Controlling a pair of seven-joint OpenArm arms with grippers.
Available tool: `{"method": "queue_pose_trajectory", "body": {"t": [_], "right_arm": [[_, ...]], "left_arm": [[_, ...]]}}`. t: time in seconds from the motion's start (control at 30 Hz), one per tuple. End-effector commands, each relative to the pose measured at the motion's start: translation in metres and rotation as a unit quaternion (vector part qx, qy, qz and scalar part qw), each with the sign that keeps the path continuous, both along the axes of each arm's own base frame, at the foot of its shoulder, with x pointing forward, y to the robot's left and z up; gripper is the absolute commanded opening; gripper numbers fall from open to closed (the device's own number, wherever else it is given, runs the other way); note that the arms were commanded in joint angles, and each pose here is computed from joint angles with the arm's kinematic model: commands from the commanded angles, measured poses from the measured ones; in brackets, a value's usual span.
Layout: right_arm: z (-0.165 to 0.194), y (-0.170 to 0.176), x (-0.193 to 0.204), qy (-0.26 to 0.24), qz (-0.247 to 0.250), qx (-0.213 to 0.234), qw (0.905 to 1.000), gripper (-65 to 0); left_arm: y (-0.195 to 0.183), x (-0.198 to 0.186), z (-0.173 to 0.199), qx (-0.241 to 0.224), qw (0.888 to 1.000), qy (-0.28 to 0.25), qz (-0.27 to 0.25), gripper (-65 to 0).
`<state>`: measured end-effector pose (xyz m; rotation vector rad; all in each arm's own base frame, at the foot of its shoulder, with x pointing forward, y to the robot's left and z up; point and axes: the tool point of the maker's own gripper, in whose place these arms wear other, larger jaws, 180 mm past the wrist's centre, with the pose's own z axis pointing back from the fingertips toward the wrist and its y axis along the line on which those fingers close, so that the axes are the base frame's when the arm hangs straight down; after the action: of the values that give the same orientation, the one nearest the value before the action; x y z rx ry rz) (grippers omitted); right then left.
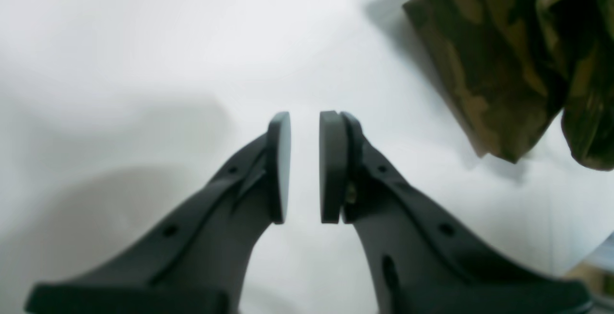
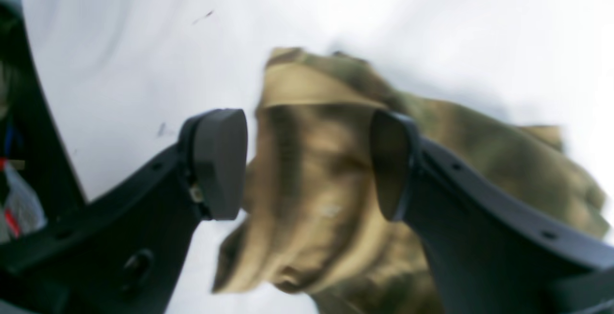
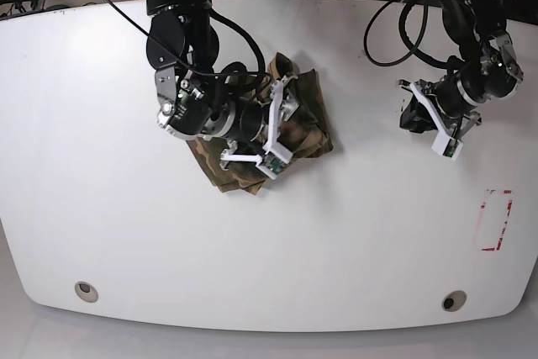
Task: Fold the T-shirt properly
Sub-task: 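Fold the strip again with both grippers into a compact bundle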
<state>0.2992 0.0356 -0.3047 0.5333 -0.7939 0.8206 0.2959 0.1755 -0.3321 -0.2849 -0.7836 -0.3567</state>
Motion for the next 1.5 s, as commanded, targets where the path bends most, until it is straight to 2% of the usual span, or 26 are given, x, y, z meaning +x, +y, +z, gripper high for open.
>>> {"method": "queue_pose_trajectory", "body": {"t": [0.0,0.13,0.3,0.4,0.57,0.67,0.77,0.87,1.07,1.17,1.37,1.47], "right_arm": [[0.010,0.001,0.009,-0.015,-0.003,0.016,0.9998,-26.5],[0.002,0.010,0.013,0.001,-0.001,0.037,0.9993,-26.5],[-0.010,0.056,0.004,0.028,0.046,0.067,0.9963,-26.5],[-0.017,0.077,-0.001,0.037,0.073,0.079,0.9935,-26.5],[-0.011,0.098,0.010,0.036,0.089,0.099,0.9904,-26.5],[0.004,0.100,0.019,0.014,0.091,0.102,0.9905,-26.5],[0.024,0.083,0.037,-0.021,0.070,0.105,0.9917,-26.5],[0.043,0.048,0.059,-0.056,0.023,0.111,0.9920,-26.5],[0.044,-0.026,0.092,-0.078,-0.054,0.080,0.9922,-26.5],[0.040,-0.061,0.094,-0.086,-0.079,0.052,0.9918,-26.5],[0.023,-0.091,0.092,-0.070,-0.093,0.015,0.9931,-26.6],[0.007,-0.103,0.090,-0.051,-0.099,0.002,0.9937,-30.3]], "left_arm": [[-0.020,0.012,0.017,-0.012,0.999,-0.032,-0.032,-56.1],[-0.036,0.015,0.017,-0.012,0.998,-0.034,-0.057,-56.1],[-0.040,0.021,0.016,0.026,0.996,-0.035,-0.072,-56.1],[-0.039,0.022,0.016,0.032,0.996,-0.035,-0.073,-56.1],[-0.039,0.023,0.017,0.034,0.996,-0.037,-0.074,-56.1],[-0.036,0.023,0.018,0.040,0.996,-0.037,-0.077,-56.1],[-0.052,0.023,0.017,0.038,0.993,-0.038,-0.101,-56.1],[-0.070,0.022,0.021,0.040,0.990,-0.044,-0.131,-56.1],[-0.113,0.018,0.024,0.020,0.983,-0.052,-0.177,-56.1],[-0.144,0.011,0.023,0.005,0.976,-0.050,-0.213,-56.1],[-0.194,-0.001,0.022,-0.035,0.966,-0.042,-0.253,-56.1],[-0.198,-0.001,0.009,-0.018,0.968,-0.025,-0.248,-56.1]]}}
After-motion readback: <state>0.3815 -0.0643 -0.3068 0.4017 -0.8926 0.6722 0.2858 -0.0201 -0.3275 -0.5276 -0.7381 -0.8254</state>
